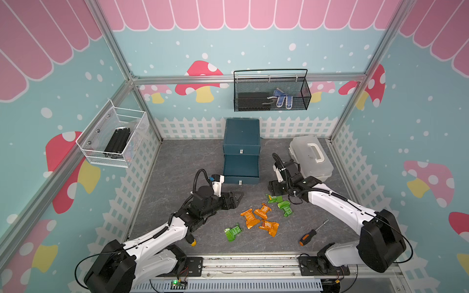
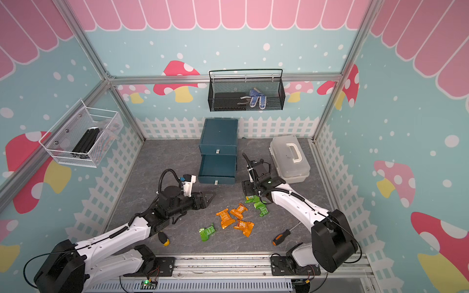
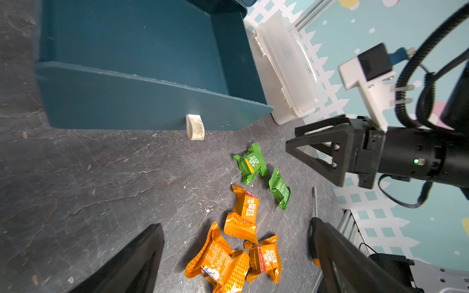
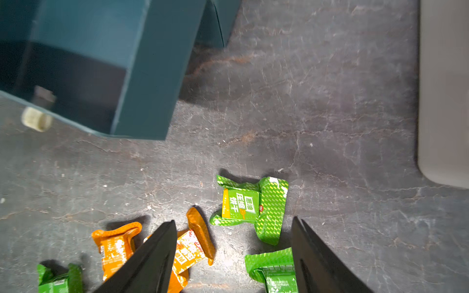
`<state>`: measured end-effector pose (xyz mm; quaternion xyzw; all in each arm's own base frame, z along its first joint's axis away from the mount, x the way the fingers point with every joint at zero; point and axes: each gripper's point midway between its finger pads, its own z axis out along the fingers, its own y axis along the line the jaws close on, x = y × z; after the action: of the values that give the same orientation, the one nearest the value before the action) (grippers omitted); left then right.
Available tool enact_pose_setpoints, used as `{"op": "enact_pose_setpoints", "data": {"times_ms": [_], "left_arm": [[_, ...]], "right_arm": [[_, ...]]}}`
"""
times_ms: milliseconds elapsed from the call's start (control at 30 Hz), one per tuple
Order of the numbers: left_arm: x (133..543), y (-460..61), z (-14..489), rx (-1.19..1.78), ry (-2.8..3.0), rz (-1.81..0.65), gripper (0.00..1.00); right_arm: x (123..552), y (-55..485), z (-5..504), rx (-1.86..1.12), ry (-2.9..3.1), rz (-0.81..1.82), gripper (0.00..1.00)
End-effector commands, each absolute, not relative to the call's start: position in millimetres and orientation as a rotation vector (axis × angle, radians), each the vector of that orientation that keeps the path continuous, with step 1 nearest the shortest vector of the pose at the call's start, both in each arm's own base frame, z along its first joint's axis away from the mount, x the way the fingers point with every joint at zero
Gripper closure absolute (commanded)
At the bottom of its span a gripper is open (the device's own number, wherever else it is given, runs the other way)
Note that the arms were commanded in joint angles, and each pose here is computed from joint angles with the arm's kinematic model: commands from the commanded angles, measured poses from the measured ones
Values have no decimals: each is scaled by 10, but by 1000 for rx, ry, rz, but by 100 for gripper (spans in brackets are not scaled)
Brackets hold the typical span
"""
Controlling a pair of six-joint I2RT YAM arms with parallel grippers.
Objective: Place the cookies into the drawer by color
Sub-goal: Pick up the cookie at the center of the board.
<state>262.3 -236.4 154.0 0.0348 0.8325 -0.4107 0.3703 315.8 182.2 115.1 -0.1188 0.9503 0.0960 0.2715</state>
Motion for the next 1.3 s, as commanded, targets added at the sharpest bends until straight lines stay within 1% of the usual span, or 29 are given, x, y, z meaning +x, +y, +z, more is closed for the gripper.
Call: {"op": "enact_pose_setpoints", "data": {"times_ms": [0,133,400,533,700,867,933,1067,1267], "left_arm": [[2655,-2452,1639,139,2091,-1092,4],[2676,-2464,1632,148,2093,-1082,4],[2690,-2444,1655,148,2079,-1067,4],[2708,-2330,1717,84,2010,-1048,4],[2701,-2258,1802,81,1994,-1008,4],[2703,-2248,1822,87,1994,-998,4],[2702,-2252,1813,92,1999,-993,4],[2721,-2254,1813,89,1994,-991,4],[2758,-2286,1790,95,1999,-989,4]], "right_arm": [[3147,1831,904,-301,2620,241,26],[3151,1825,650,-303,2681,208,26],[3136,1821,353,-323,2752,181,27],[3096,1802,223,-325,2789,166,28],[3085,1780,178,-325,2804,143,35],[3114,1755,144,-324,2812,98,36],[3120,1733,128,-321,2816,74,37],[3112,1733,148,-325,2817,75,45],[3144,1736,239,-326,2792,74,50]]}}
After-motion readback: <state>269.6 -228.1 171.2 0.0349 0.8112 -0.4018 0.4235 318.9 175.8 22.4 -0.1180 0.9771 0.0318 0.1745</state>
